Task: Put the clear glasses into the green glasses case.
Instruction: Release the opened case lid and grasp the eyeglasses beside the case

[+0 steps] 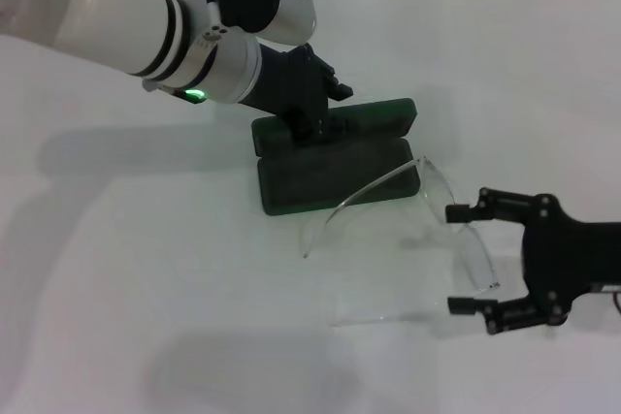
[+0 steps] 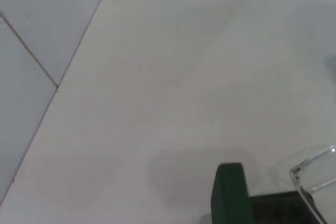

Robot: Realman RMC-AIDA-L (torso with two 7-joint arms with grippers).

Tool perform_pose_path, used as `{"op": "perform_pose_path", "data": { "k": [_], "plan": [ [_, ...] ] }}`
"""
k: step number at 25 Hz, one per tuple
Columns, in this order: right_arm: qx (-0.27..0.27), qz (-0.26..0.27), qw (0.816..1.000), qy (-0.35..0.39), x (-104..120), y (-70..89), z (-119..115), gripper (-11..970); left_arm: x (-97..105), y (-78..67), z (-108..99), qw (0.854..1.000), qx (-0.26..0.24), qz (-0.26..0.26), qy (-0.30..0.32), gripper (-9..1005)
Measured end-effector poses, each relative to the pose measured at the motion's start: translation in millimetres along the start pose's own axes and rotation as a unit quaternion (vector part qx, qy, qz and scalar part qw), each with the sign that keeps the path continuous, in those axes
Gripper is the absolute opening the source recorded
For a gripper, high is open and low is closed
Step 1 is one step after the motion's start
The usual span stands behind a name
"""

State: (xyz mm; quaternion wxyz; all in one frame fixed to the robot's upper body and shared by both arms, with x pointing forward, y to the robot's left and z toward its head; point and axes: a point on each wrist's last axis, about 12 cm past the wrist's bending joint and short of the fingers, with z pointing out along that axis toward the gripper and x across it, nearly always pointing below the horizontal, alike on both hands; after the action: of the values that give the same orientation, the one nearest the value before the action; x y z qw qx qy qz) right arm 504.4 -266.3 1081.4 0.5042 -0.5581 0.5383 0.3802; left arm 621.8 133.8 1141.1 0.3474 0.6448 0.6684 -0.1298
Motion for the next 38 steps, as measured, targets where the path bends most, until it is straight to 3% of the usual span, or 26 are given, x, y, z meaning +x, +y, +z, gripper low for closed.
{"op": "perform_pose_path", "data": {
  "k": [4, 6, 9, 12, 13, 17, 21, 24, 29, 38],
  "plan": [
    [0.015, 0.02, 1.0, -0.001, -1.9, -4.3, -7.2, 864, 0.5, -5.1, -4.9, 0.999, 0.002, -0.019, -0.026, 229],
    [0.019, 0.034, 0.999, 0.0, -5.4, -8.4, -11.3, 863, 3.4, -10.0, -12.6, 0.998, -0.008, -0.032, -0.06, 320],
    [0.015, 0.071, 0.997, 0.01, -20.4, -18.8, -19.4, 861, 11.1, -21.0, -28.6, 0.991, -0.031, -0.038, -0.122, 457],
    [0.019, 0.128, 0.988, 0.08, -50.0, -35.8, -26.7, 859, 25.1, -34.8, -45.6, 0.984, -0.059, -0.046, -0.163, 494],
    [0.036, 0.166, 0.978, 0.12, -63.0, -43.2, -28.6, 858, 28.5, -37.9, -48.6, 0.983, -0.064, -0.05, -0.167, 506],
    [0.072, 0.226, 0.942, 0.238, -105.9, -63.2, -21.6, 855, 43.5, -50.0, -55.4, 0.98, -0.072, -0.076, -0.169, 518],
    [0.108, 0.26, 0.9, 0.334, -125.4, -74.0, -3.1, 853, 52.3, -57.0, -53.6, 0.981, -0.067, -0.086, -0.161, 518],
    [0.114, 0.268, 0.885, 0.364, -125.0, -74.5, 10.4, 854, 56.0, -60.5, -48.6, 0.982, -0.057, -0.087, -0.156, 518],
    [0.118, 0.276, 0.878, 0.373, -116.0, -73.7, 30.3, 833, 58.0, -65.3, -41.8, 0.986, -0.043, -0.076, -0.143, 518],
    [0.127, 0.312, 0.86, 0.385, -74.4, -74.6, 53.8, 772, 55.4, -65.8, -39.3, 0.988, -0.038, -0.058, -0.138, 517]
  ]
}}
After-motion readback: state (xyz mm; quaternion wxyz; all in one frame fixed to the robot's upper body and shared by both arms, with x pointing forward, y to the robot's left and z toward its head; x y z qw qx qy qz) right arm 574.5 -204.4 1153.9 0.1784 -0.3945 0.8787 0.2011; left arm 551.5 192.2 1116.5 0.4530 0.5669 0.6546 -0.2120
